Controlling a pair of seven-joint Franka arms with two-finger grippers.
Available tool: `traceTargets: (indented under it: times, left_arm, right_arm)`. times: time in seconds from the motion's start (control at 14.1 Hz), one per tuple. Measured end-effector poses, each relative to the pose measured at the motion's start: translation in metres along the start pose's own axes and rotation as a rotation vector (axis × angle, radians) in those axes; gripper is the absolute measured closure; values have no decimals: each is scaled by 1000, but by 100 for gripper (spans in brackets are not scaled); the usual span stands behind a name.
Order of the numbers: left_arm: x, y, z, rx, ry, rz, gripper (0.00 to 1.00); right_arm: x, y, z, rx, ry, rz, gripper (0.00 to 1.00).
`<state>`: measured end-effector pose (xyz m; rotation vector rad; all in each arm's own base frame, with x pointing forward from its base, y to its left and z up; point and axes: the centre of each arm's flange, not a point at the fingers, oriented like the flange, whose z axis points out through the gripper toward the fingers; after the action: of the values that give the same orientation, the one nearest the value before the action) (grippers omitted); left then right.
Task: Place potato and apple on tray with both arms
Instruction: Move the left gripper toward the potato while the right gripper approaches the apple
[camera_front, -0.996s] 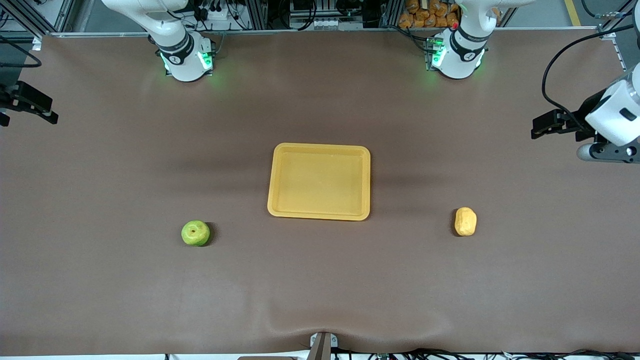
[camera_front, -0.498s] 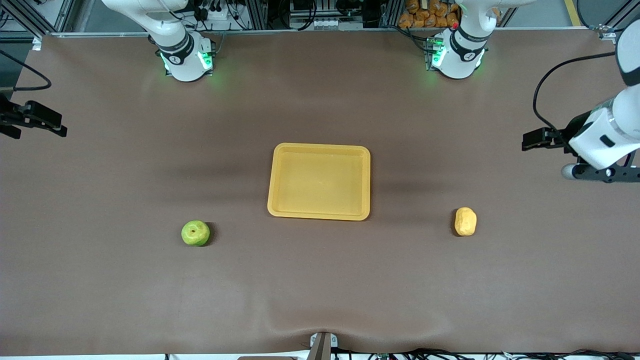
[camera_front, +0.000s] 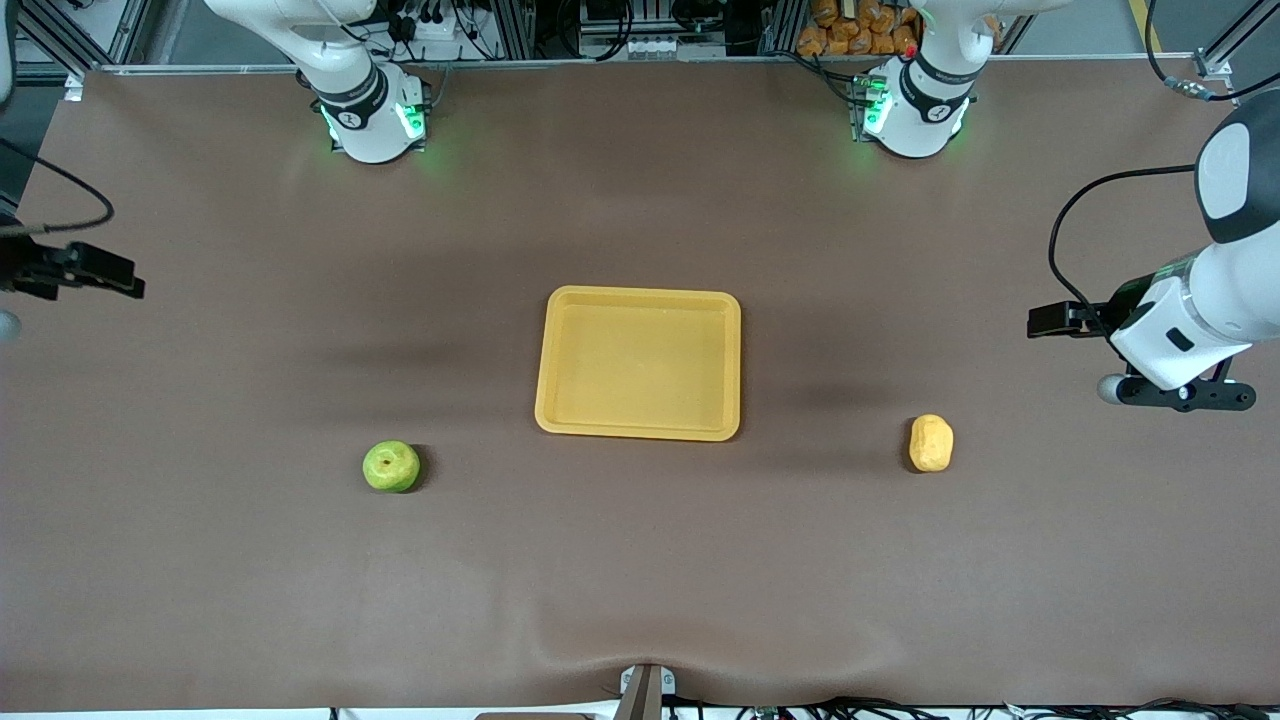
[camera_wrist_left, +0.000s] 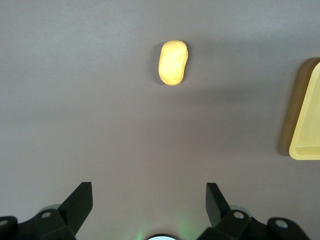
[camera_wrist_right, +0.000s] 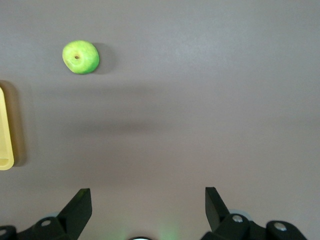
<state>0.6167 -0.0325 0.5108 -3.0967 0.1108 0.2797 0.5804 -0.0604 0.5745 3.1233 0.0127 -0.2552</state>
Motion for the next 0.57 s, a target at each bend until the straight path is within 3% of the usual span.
traceTargets:
  times: [0.28,0.57]
  left_arm:
    - [12,-3,13,-2,10,-40,0]
    - [35,-1,47,-6,3,-62,0]
  right_arm:
    - [14,2,22,1,-36,1,0]
    - [25,-1,30,-2,-16,-4,0]
